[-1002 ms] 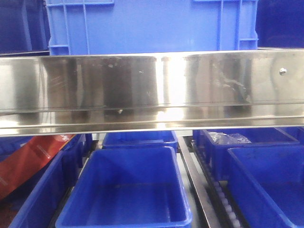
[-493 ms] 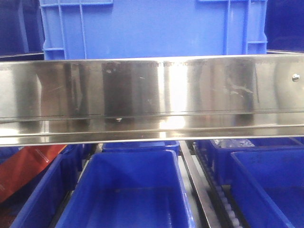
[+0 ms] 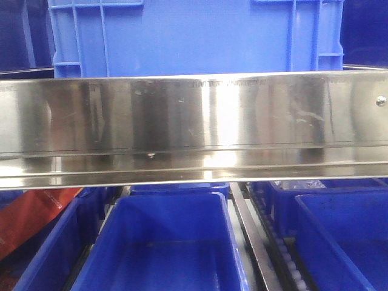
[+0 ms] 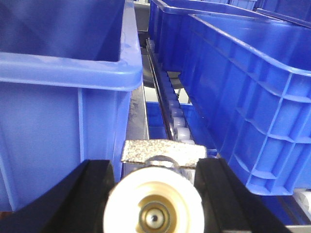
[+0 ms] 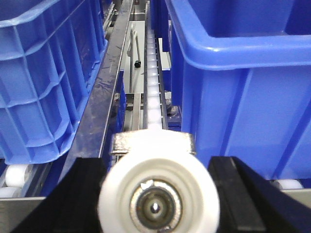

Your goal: Place valve from conveyor to right shelf box

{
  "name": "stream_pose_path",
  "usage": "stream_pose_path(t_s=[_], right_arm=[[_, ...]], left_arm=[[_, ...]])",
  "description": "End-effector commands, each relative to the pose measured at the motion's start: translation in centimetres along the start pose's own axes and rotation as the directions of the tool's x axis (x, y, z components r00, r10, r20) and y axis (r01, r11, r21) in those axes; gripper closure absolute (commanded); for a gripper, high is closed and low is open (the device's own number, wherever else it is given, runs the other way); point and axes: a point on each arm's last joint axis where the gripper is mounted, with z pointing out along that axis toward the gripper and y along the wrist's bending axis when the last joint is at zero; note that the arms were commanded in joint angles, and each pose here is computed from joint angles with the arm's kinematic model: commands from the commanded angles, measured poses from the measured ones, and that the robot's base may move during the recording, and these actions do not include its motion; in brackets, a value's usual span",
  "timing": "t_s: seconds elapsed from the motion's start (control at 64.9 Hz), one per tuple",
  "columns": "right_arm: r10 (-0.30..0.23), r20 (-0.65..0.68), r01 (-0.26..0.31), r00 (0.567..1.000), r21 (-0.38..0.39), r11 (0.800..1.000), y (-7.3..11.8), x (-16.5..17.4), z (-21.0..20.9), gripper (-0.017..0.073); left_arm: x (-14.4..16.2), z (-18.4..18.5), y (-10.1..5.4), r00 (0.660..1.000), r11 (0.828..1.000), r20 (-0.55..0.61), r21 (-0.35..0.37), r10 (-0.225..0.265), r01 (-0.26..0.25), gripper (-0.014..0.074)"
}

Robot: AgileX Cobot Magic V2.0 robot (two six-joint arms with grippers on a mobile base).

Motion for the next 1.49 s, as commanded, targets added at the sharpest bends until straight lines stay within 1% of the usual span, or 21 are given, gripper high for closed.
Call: stream_pose_path(t_s=[0.0, 0.262, 0.339, 0.385, 0.447, 0.539, 0.586, 0.616, 0.678, 0.724, 0.817, 0.878, 1.002, 1.017, 1.14, 1.202, 1.31, 1.371, 1.418, 1.479], right_arm=[[-0.007, 0.096, 0.007, 0.995, 0.007, 1.000, 0.0, -1.0, -0.4, 0.0721], [0.004, 0.146, -0.003, 0.989, -0.006, 1.000, 0.1, -1.5, -0.4, 0.0721], [-0.024, 0.170, 0.026, 0.985, -0.012, 1.000, 0.2, -2.0, -0.6, 0.0721], [-0.045, 0.180, 0.049, 0.983, -0.016, 0.999, 0.3, -2.5, -0.7, 0.0721], [-0.052, 0.190, 0.058, 0.980, -0.029, 0.998, 0.5, -3.4, -0.7, 0.0721], [-0.058, 0.210, 0.072, 0.976, -0.062, 0.995, 1.0, -5.0, -0.5, 0.0721], [-0.060, 0.213, 0.078, 0.975, -0.075, 0.994, 1.3, -5.9, -0.2, 0.0721], [-0.062, 0.214, 0.082, 0.975, -0.086, 0.993, 1.5, -6.6, 0.0, 0.0721], [-0.066, 0.218, 0.092, 0.974, -0.111, 0.989, 2.0, -8.1, 0.6, 0.0721], [-0.068, 0.229, 0.099, 0.971, -0.127, 0.987, 2.4, -9.0, 0.9, 0.0721], [-0.069, 0.251, 0.110, 0.966, -0.154, 0.982, 3.2, -11.0, 1.7, 0.0721], [-0.068, 0.265, 0.116, 0.962, -0.169, 0.979, 3.7, -12.4, 2.2, 0.0721], [-0.071, 0.272, 0.129, 0.960, -0.202, 0.971, 4.9, -14.7, 3.6, 0.0721], [-0.072, 0.274, 0.132, 0.959, -0.210, 0.969, 5.2, -15.0, 3.9, 0.0721], [-0.075, 0.275, 0.144, 0.959, -0.240, 0.960, 6.5, -16.7, 5.6, 0.0721], [-0.079, 0.269, 0.149, 0.960, -0.254, 0.956, 7.3, -17.3, 6.7, 0.0721], [-0.084, 0.269, 0.161, 0.960, -0.278, 0.947, 8.5, -18.3, 8.3, 0.0721], [-0.089, 0.259, 0.165, 0.962, -0.289, 0.943, 9.3, -18.6, 9.5, 0.0721], [-0.090, 0.260, 0.168, 0.962, -0.298, 0.940, 9.8, -18.8, 10.2, 0.0721], [-0.089, 0.265, 0.170, 0.960, -0.305, 0.937, 10.4, -18.9, 11.1, 0.0721]], left_arm=[[-0.6, -0.2, -0.1, 0.998, 1.000, 0.065, 0.008, -0.011, 0.010, 0.0704], [-0.9, -0.3, -0.1, 0.998, 1.000, 0.069, 0.009, -0.011, 0.010, 0.0704], [-1.7, -0.2, -0.2, 0.998, 1.000, 0.068, 0.011, -0.007, 0.006, 0.0704], [-2.5, 0.0, -0.3, 0.998, 1.000, 0.065, 0.012, 0.021, -0.022, 0.0704], [-3.7, 0.3, -0.4, 0.997, 0.998, 0.055, 0.018, 0.060, -0.061, 0.0704], [-5.8, 1.0, -0.8, 0.996, 0.995, 0.041, 0.054, 0.078, -0.081, 0.0704], [-7.0, 1.3, -1.1, 0.996, 0.994, 0.046, 0.077, 0.073, -0.077, 0.0704], [-7.9, 1.9, -1.4, 0.997, 0.992, 0.041, 0.106, 0.062, -0.066, 0.0704], [-9.8, 2.5, -1.9, 0.997, 0.987, 0.050, 0.146, 0.058, -0.065, 0.0704], [-10.8, 3.3, -2.3, 0.997, 0.983, 0.038, 0.170, 0.065, -0.070, 0.0704], [-12.8, 4.4, -3.3, 0.996, 0.968, 0.025, 0.232, 0.089, -0.092, 0.0704], [-13.8, 5.7, -4.2, 0.995, 0.955, 0.012, 0.279, 0.102, -0.101, 0.0704], [-15.5, 8.0, -6.2, 0.989, 0.927, 0.014, 0.347, 0.146, -0.141, 0.0704], [-15.6, 8.8, -6.8, 0.989, 0.920, 0.002, 0.365, 0.149, -0.140, 0.0704], [-16.6, 11.7, -9.3, 0.988, 0.892, -0.012, 0.432, 0.153, -0.132, 0.0704], [-16.8, 13.5, -11.0, 0.988, 0.874, -0.032, 0.470, 0.154, -0.121, 0.0704], [-17.3, 15.8, -13.8, 0.982, 0.844, -0.026, 0.515, 0.187, -0.148, 0.0704], [-17.5, 17.0, -15.5, 0.980, 0.837, -0.039, 0.528, 0.194, -0.144, 0.0704], [-17.7, 17.6, -16.4, 0.980, 0.831, -0.040, 0.537, 0.195, -0.143, 0.0704], [-17.6, 18.5, -17.7, 0.979, 0.820, -0.043, 0.554, 0.198, -0.142, 0.0704]])
